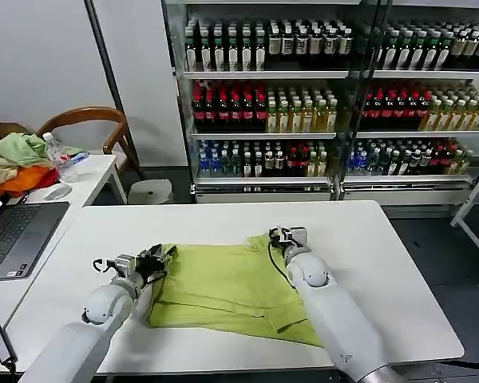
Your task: Fold and organize the clothes.
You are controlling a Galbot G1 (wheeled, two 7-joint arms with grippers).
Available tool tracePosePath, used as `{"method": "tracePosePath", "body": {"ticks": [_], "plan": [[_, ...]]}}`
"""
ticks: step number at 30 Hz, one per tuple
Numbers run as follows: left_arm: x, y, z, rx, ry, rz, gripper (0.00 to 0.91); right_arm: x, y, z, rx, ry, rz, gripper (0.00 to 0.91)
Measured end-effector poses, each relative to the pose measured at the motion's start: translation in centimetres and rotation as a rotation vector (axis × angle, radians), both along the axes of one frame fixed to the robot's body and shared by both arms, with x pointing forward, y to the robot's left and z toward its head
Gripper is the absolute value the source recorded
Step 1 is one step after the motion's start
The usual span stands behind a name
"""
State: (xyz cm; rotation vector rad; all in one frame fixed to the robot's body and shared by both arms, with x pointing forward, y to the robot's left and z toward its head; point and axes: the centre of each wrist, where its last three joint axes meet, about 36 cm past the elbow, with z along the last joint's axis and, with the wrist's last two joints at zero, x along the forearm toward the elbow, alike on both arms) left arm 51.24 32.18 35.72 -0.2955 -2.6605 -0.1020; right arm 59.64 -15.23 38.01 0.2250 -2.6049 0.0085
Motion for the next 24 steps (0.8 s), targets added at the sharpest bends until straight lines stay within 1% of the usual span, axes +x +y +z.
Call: {"method": "tracePosePath", "body": {"ticks": [9,13,16,24], "plan": [[-0.5,-0.3,0.1,-0.022,-0.002,-0.015,0.040,-0.4,-0.1,0.2,0.003,-0.001,-0.001,0.000],[-0.6,-0.2,0.3,-0.033,-0.008,-0.014,0.040,-1.1,-0.5,0.6,0.005,-0.004,-0.005,0.000],[-0.9,0.0,0.6,-0.039,-0.015,-0.012,0.040,-2.0,-0.9,1.5,0.011,-0.016,-0.003,0.000],[-2.5,0.5,1.6,-0.064,-0.046,-0.015,0.040,-5.3,-2.1,4.2,0.038,-0.070,0.012,0.000]]}}
